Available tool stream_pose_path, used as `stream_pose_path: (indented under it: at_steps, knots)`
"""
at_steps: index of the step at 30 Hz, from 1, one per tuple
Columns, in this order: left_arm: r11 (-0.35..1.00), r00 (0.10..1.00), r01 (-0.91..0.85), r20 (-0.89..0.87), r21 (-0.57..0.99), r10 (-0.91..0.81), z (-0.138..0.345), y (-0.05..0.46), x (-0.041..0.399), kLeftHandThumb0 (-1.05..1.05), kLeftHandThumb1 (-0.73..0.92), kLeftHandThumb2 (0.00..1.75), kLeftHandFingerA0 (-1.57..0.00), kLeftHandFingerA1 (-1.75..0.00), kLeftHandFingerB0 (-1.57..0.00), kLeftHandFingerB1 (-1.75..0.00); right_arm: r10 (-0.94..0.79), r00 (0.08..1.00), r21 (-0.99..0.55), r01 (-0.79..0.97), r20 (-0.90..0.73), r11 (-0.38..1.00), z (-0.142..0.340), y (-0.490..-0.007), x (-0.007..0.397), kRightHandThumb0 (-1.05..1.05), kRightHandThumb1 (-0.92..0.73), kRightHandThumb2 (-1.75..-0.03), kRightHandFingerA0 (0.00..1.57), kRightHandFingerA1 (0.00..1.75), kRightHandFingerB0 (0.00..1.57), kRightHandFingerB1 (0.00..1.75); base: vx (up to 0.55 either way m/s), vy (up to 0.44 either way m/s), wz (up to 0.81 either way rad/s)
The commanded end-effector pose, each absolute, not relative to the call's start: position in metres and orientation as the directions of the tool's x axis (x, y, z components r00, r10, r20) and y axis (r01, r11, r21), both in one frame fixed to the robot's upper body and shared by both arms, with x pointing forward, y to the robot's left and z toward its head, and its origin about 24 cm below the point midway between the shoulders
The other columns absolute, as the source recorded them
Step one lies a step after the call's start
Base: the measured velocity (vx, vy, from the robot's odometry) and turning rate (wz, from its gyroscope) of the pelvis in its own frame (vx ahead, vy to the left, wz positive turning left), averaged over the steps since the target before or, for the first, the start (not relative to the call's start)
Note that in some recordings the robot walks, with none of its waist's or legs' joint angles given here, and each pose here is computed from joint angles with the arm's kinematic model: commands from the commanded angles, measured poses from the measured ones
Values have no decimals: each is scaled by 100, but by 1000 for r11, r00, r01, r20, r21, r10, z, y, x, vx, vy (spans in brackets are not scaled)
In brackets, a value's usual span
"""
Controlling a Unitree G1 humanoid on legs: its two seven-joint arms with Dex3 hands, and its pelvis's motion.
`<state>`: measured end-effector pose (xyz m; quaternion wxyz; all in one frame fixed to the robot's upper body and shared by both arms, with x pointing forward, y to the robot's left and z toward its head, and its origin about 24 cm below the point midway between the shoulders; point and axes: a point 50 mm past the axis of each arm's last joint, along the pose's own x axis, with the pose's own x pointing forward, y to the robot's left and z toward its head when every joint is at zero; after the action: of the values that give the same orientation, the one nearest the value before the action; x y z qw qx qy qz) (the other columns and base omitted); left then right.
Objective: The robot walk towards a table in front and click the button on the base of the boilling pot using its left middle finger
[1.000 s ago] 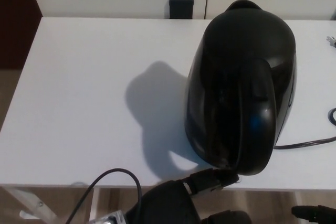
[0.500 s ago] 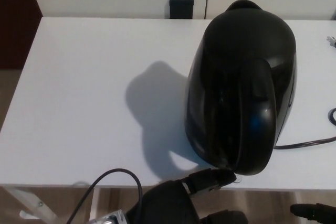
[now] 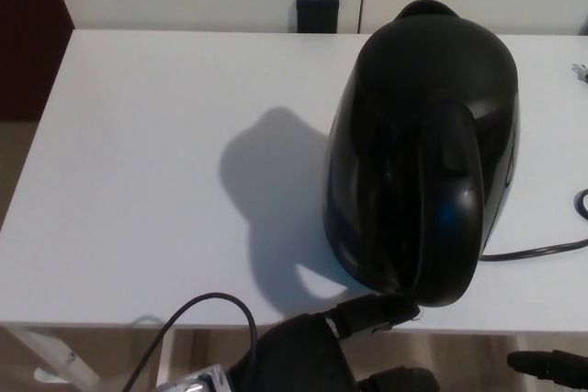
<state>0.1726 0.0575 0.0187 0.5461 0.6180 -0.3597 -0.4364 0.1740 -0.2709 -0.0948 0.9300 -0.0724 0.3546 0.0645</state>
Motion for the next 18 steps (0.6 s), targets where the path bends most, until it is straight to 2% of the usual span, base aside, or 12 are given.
stream_pose_path:
  at_steps: [1, 5, 6, 8, 9, 10, 11, 12, 13, 16, 17, 18]
  knots:
    - [-165, 375, 26, -162, 986, -913, 17, 59, 174, -71, 68, 89, -19, -40, -12, -38, 44, 733, -101, -152, -679, 983, -95, -274, 173, -25, -54, -56, 63, 47, 50, 40, 0, 0, 0]
    - [-183, 374, 20, -177, 983, -910, 17, 59, 174, -67, 81, 64, -25, -29, -15, -26, 46, 738, -97, -150, -673, 984, -94, -274, 174, -26, -53, -56, 61, 48, 44, 39, 0, 0, 0]
    - [-185, 373, 17, -178, 983, -911, 17, 59, 174, -71, 68, 91, -17, -40, -10, -37, 49, 740, -93, -149, -670, 984, -94, -273, 174, -28, -53, -55, 62, 47, 49, 40, 0, 0, 0]
    - [-181, 370, 27, -178, 983, -912, 16, 59, 174, -71, 69, 91, -17, -40, -9, -37, 57, 739, -103, -169, -672, 980, -93, -274, 174, -32, -55, -56, 59, 46, 52, 40, 0, 0, 0]
    - [-192, 374, 23, -187, 981, -908, 17, 59, 176, -34, 53, 108, -1, -46, 0, -48, 61, 742, -107, -177, -668, 978, -92, -273, 177, -32, -54, -56, 61, 47, 53, 40, 0, 0, 0]
    - [-192, 374, 22, -187, 981, -908, 17, 59, 176, -72, 70, 92, -16, -39, -9, -37, 63, 742, -105, -178, -667, 978, -92, -273, 177, -31, -54, -56, 61, 47, 54, 41, 0, 0, 0]
    - [-191, 374, 20, -184, 981, -909, 17, 59, 176, -72, 70, 92, -16, -39, -9, -37, 65, 742, -102, -177, -667, 979, -92, -273, 177, -31, -54, -56, 61, 47, 54, 41, 0, 0, 0]
    - [-200, 375, 26, -195, 979, -906, 16, 59, 175, -34, 53, 108, -1, -46, 0, -48, 73, 746, -84, -170, -662, 982, -92, -273, 178, -30, -54, -56, 60, 46, 54, 41, 0, 0, 0]
    - [-201, 373, 26, -196, 979, -907, 16, 59, 174, -72, 70, 92, -16, -40, -8, -37, 75, 748, -80, -169, -660, 982, -91, -273, 178, -29, -52, -56, 59, 46, 55, 42, 0, 0, 0]
    - [-205, 375, 43, -206, 978, -904, 16, 60, 174, -71, 70, 92, -16, -40, -8, -37, 83, 748, -87, -185, -658, 979, -90, -273, 178, -32, -52, -55, 57, 45, 55, 41, 0, 0, 0]
    - [-213, 379, 45, -214, 976, -900, 14, 60, 173, -68, 82, 65, -24, -28, -15, -26, 82, 745, -88, -186, -662, 979, -90, -274, 179, -34, -51, -55, 55, 45, 47, 39, 0, 0, 0]
    - [-218, 381, 44, -218, 975, -898, 14, 60, 173, -68, 83, 64, -24, -28, -15, -26, 81, 744, -90, -186, -664, 978, -90, -274, 179, -34, -53, -55, 57, 45, 49, 40, 0, 0, 0]
